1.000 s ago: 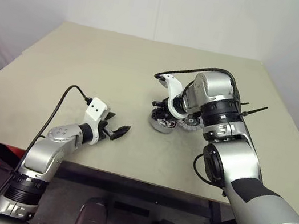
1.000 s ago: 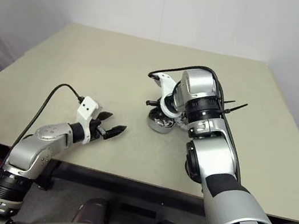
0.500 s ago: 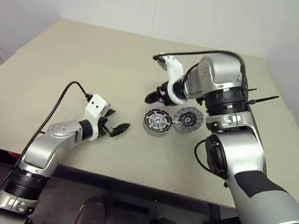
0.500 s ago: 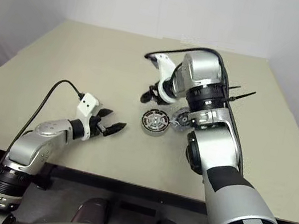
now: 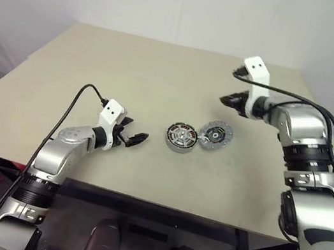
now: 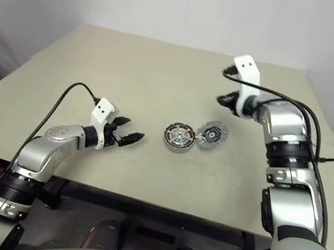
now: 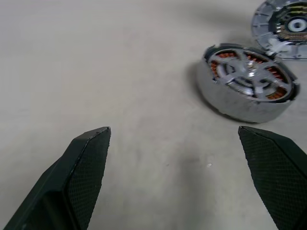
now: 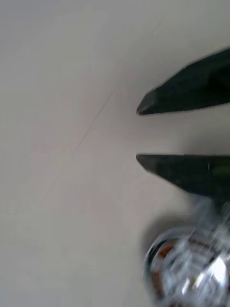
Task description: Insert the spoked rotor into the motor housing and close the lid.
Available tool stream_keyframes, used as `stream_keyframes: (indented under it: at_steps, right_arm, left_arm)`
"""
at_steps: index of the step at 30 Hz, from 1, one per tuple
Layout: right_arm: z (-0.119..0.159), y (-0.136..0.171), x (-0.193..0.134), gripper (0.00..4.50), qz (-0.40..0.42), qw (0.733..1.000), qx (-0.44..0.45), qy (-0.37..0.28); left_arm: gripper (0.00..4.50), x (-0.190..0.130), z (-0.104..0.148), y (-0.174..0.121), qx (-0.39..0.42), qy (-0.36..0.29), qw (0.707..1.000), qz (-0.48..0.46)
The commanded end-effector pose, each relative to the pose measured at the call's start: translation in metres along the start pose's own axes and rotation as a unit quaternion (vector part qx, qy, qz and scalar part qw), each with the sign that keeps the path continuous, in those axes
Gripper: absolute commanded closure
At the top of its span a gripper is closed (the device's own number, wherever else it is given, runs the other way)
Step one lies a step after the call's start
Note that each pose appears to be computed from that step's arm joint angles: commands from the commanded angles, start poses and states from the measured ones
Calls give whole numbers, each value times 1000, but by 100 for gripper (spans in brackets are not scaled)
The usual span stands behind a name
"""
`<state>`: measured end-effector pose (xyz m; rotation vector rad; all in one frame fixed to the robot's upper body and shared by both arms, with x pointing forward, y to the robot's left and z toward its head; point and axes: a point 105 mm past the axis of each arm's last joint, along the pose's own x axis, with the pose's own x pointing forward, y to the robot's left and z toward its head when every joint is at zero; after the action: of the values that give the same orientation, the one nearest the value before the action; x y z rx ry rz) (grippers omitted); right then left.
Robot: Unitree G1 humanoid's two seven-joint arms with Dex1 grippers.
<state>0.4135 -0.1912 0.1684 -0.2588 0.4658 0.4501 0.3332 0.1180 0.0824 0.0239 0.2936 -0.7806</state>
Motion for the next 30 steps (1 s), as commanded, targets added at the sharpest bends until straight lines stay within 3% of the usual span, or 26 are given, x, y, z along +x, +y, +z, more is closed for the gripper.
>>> stream_keyframes:
  at_steps: [1, 2, 4, 13, 22, 30]
  right_arm:
    - [15, -18, -26, 428, -35, 998, -26, -44]
    - [10, -22, -32, 448, -41, 998, -31, -40]
    - [-4, -27, -42, 448, -49, 997, -50, -25]
    - [-72, 43, -39, 448, 75, 995, -32, 53]
    - [-34, 54, -28, 448, 95, 995, -8, 1]
    - [-6, 90, -18, 448, 155, 987, -19, -35]
  left_arm:
    - [0, 5, 19, -1, 32, -16, 999, -22]
    - [0, 6, 20, 0, 35, -15, 999, -25]
    - [0, 9, 22, 2, 42, -12, 999, -32]
    - [0, 14, 29, 6, 54, -10, 998, -42]
    - [0, 4, 28, 15, 56, -8, 998, -21]
    - [0, 1, 25, 14, 54, -9, 998, -14]
